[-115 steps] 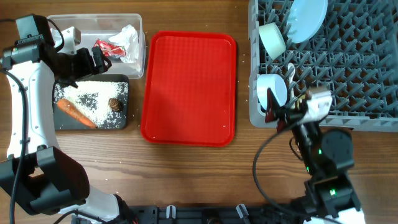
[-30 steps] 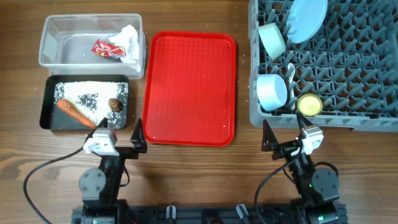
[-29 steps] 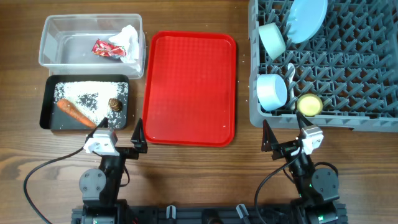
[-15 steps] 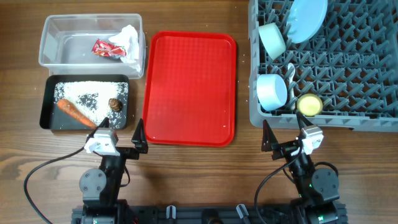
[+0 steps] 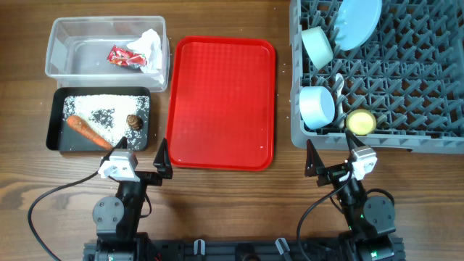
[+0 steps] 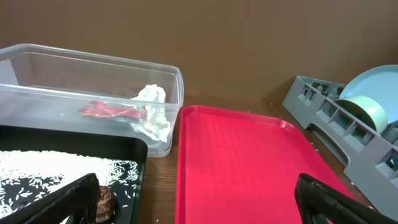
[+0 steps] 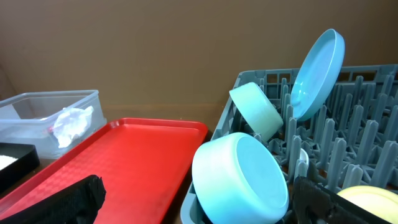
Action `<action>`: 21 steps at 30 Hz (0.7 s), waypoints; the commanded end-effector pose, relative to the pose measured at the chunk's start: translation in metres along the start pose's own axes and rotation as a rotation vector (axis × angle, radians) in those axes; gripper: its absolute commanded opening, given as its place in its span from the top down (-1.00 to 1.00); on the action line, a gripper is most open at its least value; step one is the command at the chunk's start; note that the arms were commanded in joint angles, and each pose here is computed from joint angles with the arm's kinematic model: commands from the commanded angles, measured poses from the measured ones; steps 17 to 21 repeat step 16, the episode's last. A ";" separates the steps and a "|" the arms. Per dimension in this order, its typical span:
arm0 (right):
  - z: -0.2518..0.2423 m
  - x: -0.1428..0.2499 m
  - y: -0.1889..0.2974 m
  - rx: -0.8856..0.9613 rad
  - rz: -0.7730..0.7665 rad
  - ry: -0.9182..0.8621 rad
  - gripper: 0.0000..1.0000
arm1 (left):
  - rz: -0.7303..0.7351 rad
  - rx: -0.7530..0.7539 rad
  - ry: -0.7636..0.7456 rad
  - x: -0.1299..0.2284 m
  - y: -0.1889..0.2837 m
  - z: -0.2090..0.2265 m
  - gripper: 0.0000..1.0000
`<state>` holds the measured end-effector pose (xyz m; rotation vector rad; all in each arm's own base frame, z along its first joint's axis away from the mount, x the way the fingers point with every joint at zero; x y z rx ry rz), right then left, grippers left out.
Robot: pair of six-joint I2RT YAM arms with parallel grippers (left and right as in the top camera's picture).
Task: Sort waste into correct bins and load items into the dishwasher rack
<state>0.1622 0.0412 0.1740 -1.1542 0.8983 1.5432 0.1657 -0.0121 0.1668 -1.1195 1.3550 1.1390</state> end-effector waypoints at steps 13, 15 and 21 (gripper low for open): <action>0.000 -0.001 0.000 -0.004 -0.007 -0.010 -0.99 | 0.000 -0.011 0.009 0.002 0.000 0.001 -1.00; 0.000 -0.001 0.000 -0.005 -0.007 -0.010 -0.99 | 0.000 -0.011 0.009 0.002 0.000 0.001 -1.00; 0.000 -0.001 0.000 -0.004 -0.007 -0.009 -0.99 | 0.000 -0.011 0.009 0.002 0.000 0.001 -1.00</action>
Point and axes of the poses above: each gripper's point midway between its finger pads, its own y axis back along the fingers, its own z axis along the line the jaws close on, x = y × z, the point moved 8 cm from there along y, back along the fingers, and after that the axes turned 9 degrees about -y, right-handed, at the moved point
